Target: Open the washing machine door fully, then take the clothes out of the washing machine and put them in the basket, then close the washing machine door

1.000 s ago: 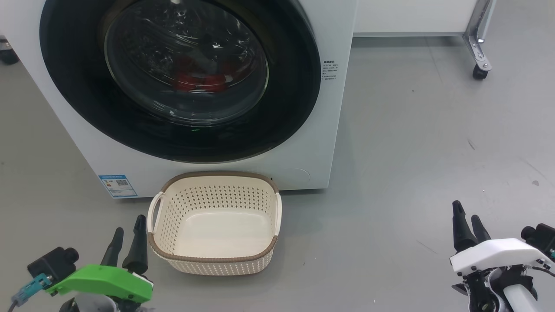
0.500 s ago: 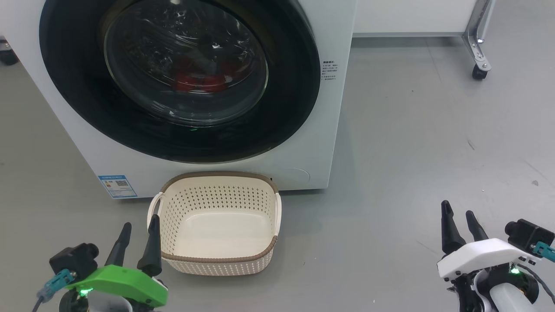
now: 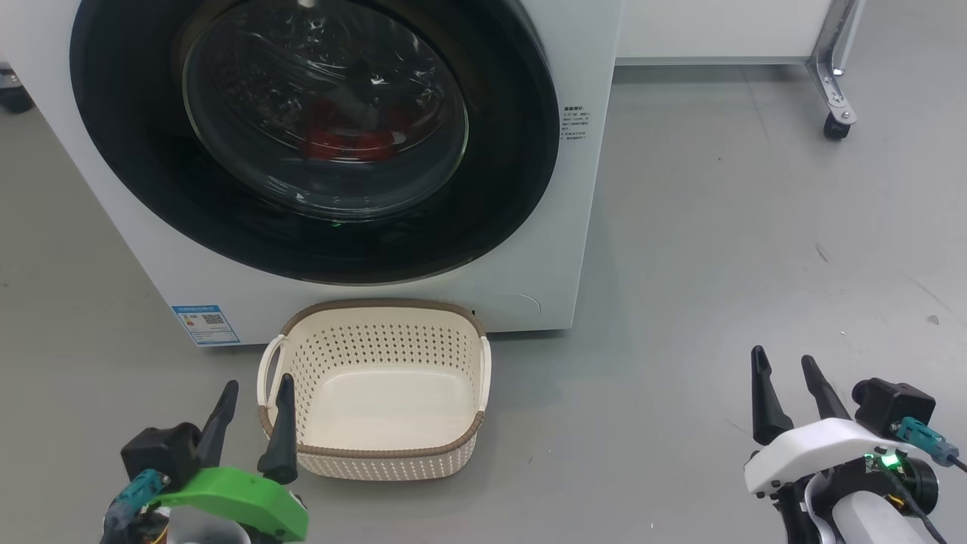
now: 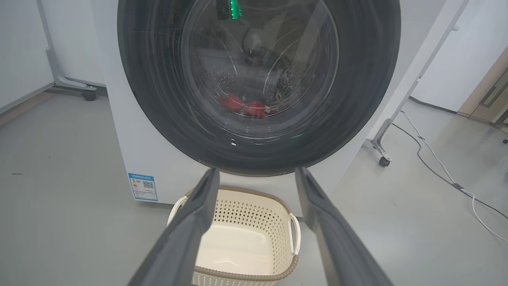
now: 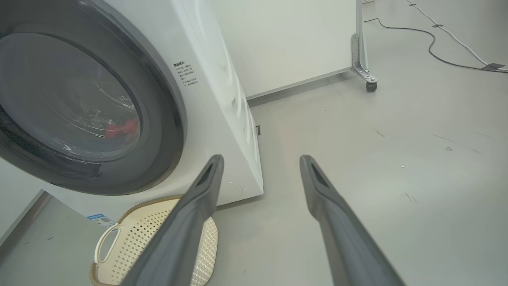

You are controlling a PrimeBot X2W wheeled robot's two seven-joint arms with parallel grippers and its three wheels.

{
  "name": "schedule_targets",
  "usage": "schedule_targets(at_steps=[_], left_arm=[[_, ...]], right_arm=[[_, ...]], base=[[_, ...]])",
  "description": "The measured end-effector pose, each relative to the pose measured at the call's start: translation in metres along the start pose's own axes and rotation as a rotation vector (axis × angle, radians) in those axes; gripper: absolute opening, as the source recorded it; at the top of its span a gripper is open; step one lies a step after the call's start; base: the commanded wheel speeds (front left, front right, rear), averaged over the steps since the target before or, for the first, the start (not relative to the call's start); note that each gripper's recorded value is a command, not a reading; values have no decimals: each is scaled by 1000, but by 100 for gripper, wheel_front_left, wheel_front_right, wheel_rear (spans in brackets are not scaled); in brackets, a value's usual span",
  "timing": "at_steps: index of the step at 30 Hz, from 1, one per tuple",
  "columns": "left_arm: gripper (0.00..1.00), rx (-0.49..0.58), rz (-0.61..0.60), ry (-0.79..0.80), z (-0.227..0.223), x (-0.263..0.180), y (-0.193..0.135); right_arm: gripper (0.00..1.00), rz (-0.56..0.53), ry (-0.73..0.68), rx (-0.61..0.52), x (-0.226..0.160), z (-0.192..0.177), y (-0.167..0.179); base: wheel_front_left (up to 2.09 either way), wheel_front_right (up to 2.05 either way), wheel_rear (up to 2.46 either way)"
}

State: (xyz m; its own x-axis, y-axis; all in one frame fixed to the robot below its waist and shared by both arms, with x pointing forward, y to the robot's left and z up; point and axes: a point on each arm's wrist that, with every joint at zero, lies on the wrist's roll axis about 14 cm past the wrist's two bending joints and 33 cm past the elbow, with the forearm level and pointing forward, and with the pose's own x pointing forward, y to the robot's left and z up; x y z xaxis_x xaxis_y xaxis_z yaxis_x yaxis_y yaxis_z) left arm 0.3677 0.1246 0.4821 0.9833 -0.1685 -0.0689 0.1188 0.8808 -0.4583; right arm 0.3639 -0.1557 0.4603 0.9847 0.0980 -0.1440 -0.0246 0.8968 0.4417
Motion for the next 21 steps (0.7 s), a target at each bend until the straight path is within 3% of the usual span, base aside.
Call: schedule_targets(at_steps=[21], left_arm=[[100,228,-9,-32,-1,-2,-3]], right_arm=[[100,50,-42,-245,1,1,15]], base=[[0,0,0]])
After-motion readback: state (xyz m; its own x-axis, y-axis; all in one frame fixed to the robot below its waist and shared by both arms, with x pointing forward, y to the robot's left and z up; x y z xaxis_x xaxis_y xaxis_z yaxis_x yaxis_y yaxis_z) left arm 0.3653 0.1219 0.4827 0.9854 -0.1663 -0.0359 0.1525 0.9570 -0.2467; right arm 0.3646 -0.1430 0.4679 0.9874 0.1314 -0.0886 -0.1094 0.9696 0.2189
